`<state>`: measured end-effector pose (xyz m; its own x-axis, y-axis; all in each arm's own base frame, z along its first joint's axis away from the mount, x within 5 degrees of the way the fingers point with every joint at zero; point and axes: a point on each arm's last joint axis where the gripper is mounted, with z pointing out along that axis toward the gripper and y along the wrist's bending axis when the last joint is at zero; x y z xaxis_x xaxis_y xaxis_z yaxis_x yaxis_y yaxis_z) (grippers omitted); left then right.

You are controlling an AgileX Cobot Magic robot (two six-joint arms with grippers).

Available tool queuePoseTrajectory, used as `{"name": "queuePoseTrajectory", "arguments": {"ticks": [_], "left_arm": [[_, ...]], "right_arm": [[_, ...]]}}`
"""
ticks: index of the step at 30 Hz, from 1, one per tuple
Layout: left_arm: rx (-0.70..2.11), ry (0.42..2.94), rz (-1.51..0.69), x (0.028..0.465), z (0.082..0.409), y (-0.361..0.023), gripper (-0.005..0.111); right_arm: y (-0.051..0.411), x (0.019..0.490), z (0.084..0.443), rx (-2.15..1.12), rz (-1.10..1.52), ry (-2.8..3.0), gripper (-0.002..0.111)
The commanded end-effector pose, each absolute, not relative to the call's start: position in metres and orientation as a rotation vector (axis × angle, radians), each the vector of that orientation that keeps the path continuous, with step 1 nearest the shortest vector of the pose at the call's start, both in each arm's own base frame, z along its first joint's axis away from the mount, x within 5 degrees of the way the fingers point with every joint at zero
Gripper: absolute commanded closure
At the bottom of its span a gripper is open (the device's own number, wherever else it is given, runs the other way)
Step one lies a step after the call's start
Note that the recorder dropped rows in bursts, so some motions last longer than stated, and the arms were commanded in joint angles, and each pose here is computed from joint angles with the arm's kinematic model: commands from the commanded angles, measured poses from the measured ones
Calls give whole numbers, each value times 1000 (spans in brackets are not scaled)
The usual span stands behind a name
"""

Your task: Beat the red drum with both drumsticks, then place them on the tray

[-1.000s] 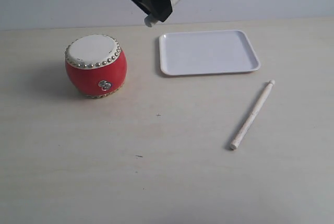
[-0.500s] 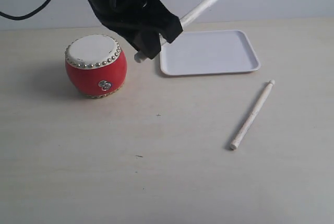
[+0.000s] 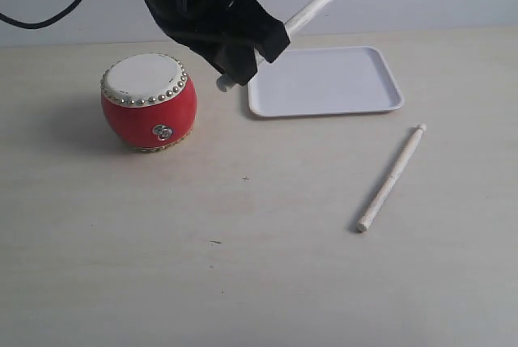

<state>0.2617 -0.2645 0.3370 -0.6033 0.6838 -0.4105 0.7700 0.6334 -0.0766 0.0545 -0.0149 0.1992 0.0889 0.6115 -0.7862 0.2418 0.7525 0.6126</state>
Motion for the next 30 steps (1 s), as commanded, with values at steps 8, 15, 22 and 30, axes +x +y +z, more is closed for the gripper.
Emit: {"name": "queuePoseTrajectory", "arguments": {"ticks": [8, 15, 22, 30], "left_arm": [[1177, 2457, -371, 261, 341, -267, 107], [1216, 2465, -356, 259, 338, -266, 107], [1219, 2463, -356, 259, 338, -266, 107], [1221, 2464, -355, 260, 337, -267, 107]], "right_arm": [[-15, 54, 200, 684, 272, 1485, 108], [-14, 55, 204, 697, 329, 1440, 108], [-13, 55, 208, 714, 393, 1386, 108], [-12, 55, 212, 1080, 878, 1123, 108]]}}
